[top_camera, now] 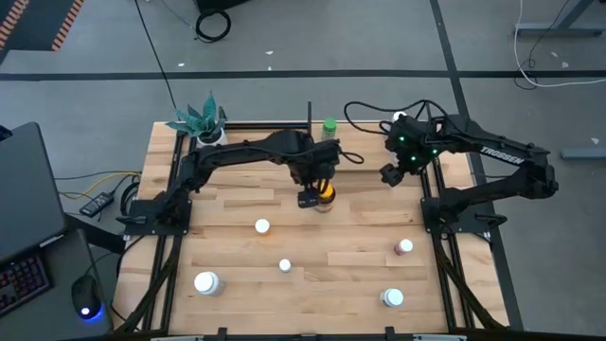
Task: Pick and place medicine bottles onto shelf by color
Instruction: Put the yellow pill bottle on the shelf
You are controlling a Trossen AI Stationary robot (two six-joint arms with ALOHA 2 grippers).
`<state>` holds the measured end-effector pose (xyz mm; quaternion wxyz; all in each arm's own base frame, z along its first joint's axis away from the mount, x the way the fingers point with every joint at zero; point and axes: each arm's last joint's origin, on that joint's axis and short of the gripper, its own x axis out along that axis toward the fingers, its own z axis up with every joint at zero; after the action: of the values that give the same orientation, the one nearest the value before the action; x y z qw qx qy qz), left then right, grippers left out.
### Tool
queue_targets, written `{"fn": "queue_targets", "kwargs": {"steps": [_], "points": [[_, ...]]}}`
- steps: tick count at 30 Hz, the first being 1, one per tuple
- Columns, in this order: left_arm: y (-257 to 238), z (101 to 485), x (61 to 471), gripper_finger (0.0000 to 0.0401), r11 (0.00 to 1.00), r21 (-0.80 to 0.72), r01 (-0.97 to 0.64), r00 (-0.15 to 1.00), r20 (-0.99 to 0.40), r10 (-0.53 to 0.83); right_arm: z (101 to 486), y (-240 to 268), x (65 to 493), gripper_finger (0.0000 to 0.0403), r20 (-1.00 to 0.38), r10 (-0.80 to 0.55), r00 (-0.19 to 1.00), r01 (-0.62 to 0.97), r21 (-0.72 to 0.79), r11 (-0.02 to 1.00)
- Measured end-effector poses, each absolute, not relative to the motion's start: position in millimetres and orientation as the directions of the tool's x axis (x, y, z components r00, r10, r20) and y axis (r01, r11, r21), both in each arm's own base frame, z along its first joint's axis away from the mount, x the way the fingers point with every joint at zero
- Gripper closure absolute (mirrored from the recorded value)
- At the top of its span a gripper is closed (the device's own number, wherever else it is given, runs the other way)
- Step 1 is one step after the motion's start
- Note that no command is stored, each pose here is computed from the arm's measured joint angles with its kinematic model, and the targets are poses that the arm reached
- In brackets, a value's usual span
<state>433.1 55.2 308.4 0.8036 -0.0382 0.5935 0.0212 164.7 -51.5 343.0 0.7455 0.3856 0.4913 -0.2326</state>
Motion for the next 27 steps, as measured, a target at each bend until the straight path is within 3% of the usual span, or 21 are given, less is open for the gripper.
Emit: {"fn": "queue_targets", "kwargs": {"steps": [6,13,19,27], "points": [[52,336,416,0.0107,0.996,-0.038,-0.079,0.257,-0.966,-0.016,333,-45,194,0.0112,-0.913,0.023,0.407,0.668,0.315,0.674],[44,372,384,0.0108,0.997,-0.032,-0.064,0.303,-0.953,-0.011,312,-30,227,0.0112,-0.939,0.061,0.340,0.618,0.271,0.738],[41,401,350,0.0108,0.997,-0.002,-0.078,0.342,-0.940,0.025,304,-24,250,0.0113,-0.917,0.060,0.394,0.595,0.304,0.744],[37,392,295,0.0108,0.994,0.022,-0.108,0.283,-0.958,0.052,310,-26,293,0.0125,-0.917,0.057,0.395,0.545,0.284,0.789]]}}
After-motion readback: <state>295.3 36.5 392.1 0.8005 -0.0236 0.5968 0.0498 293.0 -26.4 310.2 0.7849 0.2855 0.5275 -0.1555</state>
